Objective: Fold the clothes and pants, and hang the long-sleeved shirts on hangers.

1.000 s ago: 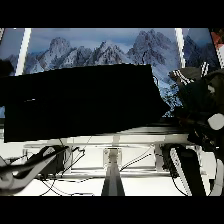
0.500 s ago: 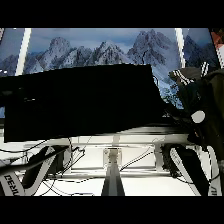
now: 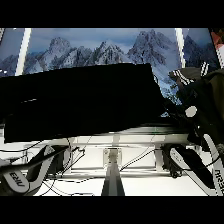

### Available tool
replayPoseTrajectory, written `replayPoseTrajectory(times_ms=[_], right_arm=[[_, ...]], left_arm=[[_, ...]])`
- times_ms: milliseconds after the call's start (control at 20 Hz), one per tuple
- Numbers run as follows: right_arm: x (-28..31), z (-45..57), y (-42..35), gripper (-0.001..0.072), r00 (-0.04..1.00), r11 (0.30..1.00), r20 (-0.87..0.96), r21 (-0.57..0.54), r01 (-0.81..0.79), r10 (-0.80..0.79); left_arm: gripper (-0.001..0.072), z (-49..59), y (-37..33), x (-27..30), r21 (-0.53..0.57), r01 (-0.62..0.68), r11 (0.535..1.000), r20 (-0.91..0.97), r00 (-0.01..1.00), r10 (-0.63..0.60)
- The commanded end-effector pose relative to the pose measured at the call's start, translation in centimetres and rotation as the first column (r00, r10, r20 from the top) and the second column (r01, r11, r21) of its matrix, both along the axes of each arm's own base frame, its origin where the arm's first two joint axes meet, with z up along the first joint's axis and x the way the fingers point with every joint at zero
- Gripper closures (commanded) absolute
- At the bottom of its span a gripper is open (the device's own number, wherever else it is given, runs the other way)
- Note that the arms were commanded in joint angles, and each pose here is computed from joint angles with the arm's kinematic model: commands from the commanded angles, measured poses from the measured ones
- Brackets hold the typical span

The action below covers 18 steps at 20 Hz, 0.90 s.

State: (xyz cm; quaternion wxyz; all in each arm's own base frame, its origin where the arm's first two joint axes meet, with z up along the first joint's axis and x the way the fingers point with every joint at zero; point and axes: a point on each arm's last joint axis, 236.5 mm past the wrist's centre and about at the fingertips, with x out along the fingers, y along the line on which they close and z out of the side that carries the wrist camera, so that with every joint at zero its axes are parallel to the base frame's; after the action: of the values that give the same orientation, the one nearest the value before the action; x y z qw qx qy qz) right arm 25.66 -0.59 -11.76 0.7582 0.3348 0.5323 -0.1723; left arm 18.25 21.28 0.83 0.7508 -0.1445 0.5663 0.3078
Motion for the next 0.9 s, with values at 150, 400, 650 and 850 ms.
replayPoseTrajectory(times_ms=[150,400,650,850], right_arm=[[0.7,0.1,-0.2,0.0686,0.999,0.999,0.03,-0.025,-0.025,0.025],[1.1,1.2,-0.7,0.0687,0.996,0.997,0.069,-0.064,-0.049,0.053],[2.9,6.6,-1.1,0.0688,0.968,0.973,0.168,-0.169,-0.16,0.188],[4.0,9.7,-1.3,0.0688,0.951,0.965,0.229,-0.203,-0.163,0.209]], left_arm=[[0.0135,-2.3,1.2,-8.0,-0.144,-0.224,0.964,-0.095,0.973,0.212],[0.0135,-5.7,0.4,-12.5,-0.243,-0.38,0.892,-0.136,0.924,0.357],[0.0135,-7.6,0.9,-12.8,-0.282,-0.373,0.884,-0.157,0.927,0.341],[0.0135,-8.2,2.9,-12.4,-0.233,-0.381,0.895,-0.12,0.924,0.363]])
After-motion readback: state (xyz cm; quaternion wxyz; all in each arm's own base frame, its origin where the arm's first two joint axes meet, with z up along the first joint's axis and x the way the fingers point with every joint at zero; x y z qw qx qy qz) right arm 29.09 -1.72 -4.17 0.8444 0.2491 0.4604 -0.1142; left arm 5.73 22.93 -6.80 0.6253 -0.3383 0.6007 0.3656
